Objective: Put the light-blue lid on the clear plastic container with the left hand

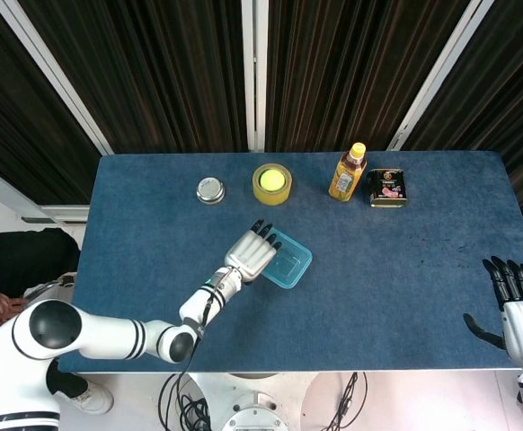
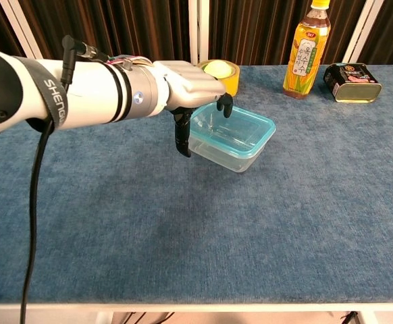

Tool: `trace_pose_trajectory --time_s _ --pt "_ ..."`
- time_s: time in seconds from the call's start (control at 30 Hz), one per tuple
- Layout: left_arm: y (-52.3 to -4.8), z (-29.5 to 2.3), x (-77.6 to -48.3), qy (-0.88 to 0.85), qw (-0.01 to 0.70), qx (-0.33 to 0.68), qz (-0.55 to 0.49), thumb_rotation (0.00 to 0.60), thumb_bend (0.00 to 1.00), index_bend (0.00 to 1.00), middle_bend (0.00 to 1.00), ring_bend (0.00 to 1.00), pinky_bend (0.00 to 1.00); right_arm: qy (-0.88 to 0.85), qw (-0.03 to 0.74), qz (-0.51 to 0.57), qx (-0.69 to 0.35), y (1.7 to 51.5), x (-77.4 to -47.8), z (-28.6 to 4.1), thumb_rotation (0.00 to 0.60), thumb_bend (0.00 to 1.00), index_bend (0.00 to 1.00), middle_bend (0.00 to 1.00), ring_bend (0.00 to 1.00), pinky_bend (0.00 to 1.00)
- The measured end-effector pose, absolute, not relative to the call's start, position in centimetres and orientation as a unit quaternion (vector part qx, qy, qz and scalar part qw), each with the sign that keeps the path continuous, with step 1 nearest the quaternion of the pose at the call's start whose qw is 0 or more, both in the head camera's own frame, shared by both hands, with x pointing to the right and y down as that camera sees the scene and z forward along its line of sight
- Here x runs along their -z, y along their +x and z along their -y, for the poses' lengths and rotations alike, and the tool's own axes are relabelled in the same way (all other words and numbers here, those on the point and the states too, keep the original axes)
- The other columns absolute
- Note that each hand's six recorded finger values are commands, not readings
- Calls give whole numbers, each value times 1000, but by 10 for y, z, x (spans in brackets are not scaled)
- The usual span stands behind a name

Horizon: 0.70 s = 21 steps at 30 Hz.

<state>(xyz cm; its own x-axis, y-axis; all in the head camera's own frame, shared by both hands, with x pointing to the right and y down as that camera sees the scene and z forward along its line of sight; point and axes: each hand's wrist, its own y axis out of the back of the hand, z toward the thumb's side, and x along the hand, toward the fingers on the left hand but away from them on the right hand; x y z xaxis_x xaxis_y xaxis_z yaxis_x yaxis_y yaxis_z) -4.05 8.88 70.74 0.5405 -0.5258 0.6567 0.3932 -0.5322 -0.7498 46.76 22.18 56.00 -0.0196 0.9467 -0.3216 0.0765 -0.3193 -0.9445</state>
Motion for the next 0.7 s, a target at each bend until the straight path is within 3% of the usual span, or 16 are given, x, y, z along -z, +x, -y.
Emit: trace_pose_trajectory --time_s 0.3,0.53,0.7 --pt "-84 -58 -665 -734 466 468 -154 600 10 215 155 22 42 -584 385 441 -562 471 -556 -221 600 155 0 61 0 9" --pt "-191 -31 -632 -691 438 491 -299 600 5 215 155 23 24 -596 376 441 -555 473 -562 -216 600 154 0 35 0 9" --pt "-278 -42 -616 -648 427 513 -368 600 0 213 155 23 4 -612 363 449 -540 475 -564 -208 600 155 0 13 0 0"
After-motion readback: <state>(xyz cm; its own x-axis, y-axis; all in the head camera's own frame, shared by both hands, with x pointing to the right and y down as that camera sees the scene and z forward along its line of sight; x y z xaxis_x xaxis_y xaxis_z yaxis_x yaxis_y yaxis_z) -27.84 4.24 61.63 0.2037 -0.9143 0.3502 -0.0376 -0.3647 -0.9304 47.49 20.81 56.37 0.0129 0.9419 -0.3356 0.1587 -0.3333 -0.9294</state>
